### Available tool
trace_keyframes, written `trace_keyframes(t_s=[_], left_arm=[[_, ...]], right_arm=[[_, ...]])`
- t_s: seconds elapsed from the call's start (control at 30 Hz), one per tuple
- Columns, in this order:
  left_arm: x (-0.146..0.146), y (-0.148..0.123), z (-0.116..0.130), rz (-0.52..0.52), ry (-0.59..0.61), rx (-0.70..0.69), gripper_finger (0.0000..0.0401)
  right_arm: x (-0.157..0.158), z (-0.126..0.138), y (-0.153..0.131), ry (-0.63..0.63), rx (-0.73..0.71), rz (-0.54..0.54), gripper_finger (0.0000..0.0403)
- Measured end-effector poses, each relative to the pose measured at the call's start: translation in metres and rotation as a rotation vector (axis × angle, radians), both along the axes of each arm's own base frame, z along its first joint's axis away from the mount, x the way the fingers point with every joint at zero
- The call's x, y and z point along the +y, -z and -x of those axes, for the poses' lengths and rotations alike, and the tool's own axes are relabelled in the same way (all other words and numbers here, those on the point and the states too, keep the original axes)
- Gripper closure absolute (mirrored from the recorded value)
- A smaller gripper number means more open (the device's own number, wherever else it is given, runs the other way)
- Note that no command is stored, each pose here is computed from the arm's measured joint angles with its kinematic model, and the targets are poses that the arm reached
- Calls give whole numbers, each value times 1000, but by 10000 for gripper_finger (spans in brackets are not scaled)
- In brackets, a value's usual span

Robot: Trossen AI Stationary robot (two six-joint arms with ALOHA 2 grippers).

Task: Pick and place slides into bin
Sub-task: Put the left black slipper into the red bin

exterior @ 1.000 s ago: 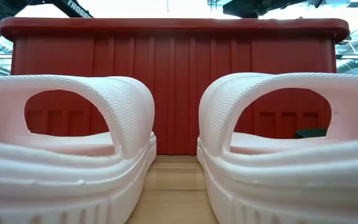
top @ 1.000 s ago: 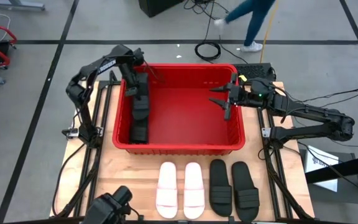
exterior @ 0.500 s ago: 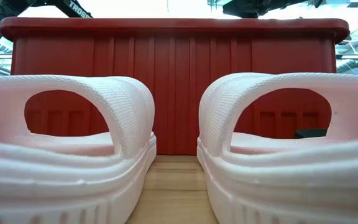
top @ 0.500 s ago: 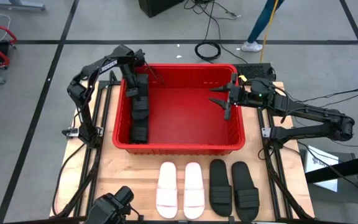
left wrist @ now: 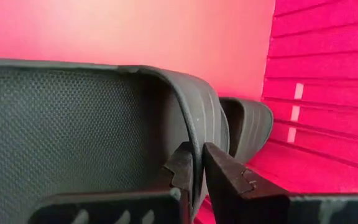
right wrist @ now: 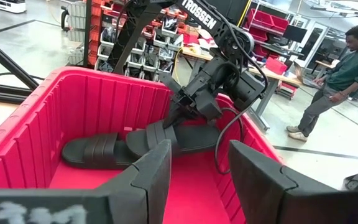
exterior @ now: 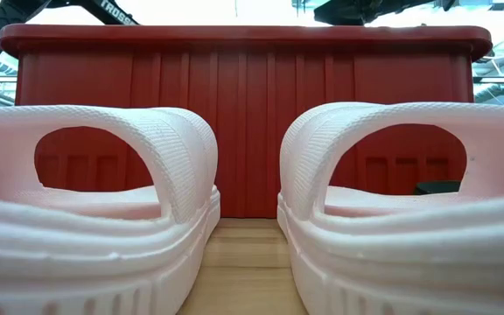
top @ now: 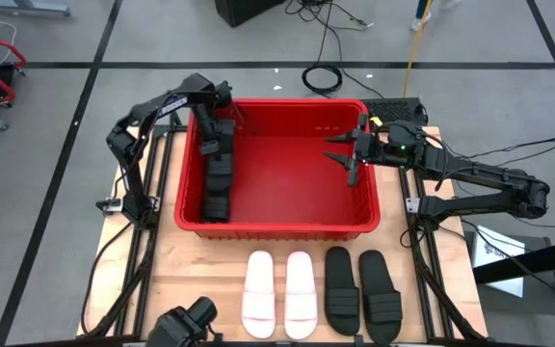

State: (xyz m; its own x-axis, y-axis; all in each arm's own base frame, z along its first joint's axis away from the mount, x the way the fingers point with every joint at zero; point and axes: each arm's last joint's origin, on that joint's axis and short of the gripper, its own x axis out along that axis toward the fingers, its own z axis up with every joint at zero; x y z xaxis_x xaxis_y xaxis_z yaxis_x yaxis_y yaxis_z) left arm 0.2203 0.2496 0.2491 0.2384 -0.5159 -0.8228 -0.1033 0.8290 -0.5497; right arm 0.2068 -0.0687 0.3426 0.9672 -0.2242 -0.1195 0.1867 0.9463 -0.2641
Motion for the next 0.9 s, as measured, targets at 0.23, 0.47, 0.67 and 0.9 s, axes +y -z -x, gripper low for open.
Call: trace_keyframes(t_s=[0.23, 0.47, 0.67, 0.9], left_arm=[[-7, 12, 1, 14, 32, 62, 370], [-9, 30, 12, 53, 28, 114, 370], [-9, 31, 13, 47, 19, 128, 369], [-8, 32, 12, 30, 10, 143, 329]], right_arm=[[0, 0, 0, 0, 0, -6, 250], [0, 0, 0, -1, 0, -7, 250], [0, 0, 0, -1, 0, -7, 250], [0, 0, 0, -2, 1, -8, 250]])
